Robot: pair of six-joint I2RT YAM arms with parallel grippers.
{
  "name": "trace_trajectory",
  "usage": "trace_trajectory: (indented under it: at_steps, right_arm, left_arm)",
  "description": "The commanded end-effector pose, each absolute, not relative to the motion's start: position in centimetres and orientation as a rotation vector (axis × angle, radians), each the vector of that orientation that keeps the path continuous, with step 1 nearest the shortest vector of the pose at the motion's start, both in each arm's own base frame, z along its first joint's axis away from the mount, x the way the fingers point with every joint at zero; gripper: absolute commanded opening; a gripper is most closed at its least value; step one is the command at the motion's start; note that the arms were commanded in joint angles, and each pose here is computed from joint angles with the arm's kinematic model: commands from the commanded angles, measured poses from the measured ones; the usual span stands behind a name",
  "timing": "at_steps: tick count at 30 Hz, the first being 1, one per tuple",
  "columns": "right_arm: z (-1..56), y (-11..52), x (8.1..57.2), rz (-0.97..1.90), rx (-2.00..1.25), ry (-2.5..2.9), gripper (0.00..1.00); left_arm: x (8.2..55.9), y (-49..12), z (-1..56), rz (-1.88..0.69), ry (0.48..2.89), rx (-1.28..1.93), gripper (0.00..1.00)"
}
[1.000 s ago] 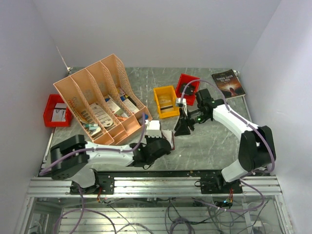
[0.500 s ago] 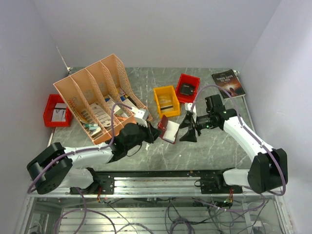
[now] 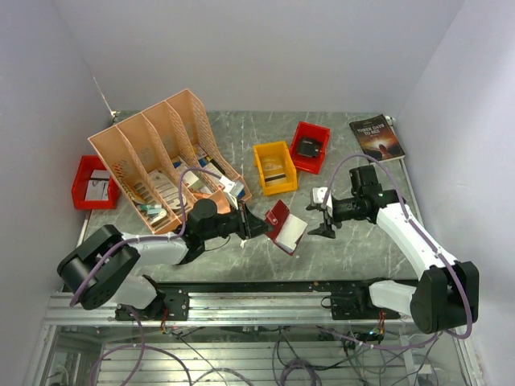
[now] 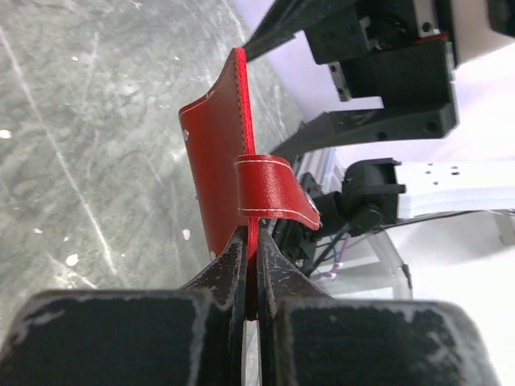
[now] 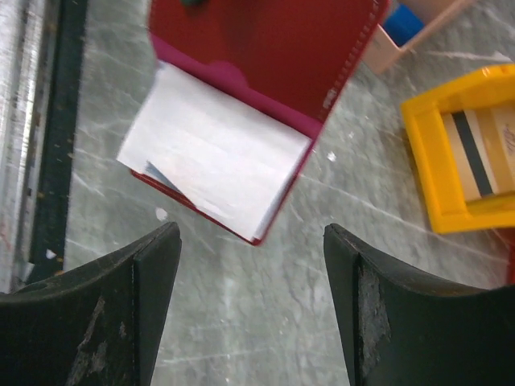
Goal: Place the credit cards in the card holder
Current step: Open the card holder at the center of the board.
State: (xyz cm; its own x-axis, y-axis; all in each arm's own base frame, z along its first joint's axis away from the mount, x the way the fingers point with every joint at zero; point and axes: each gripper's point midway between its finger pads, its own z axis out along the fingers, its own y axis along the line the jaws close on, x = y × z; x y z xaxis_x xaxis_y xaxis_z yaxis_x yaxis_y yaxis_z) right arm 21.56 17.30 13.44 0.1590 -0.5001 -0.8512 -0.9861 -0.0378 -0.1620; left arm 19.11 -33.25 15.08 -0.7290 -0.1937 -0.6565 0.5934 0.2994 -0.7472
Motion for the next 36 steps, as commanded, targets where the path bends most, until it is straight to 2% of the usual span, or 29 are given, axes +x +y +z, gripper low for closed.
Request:
trace_trajectory:
  at_steps: [1, 9, 15, 25, 36]
  right_arm:
    - [12.5, 15.8, 23.0, 0.639, -1.661, 1.476, 0.71]
    - [11.4, 16.0, 22.7, 0.659, -1.659, 1.461, 0.74]
    - [12.8, 16.9, 22.4, 0.733, -1.61, 1.438, 0.73]
    - [15.3, 18.7, 21.9, 0.909, -1.494, 1.404, 0.66]
    - [14.3, 19.6, 23.0, 0.992, -1.374, 1.54, 0.71]
  left_arm:
    - [17.7, -33.8, 18.3, -1.686, 1.754, 0.416, 0.07]
    - [17.4, -34.2, 18.1, -1.76, 1.738, 0.414, 0.07]
    - [17.1, -34.5, 18.0, -1.814, 1.725, 0.42, 0.07]
    - [17.0, -35.1, 17.2, -1.853, 1.735, 0.439, 0.07]
    - [16.7, -36.0, 17.1, -1.917, 1.716, 0.507, 0.07]
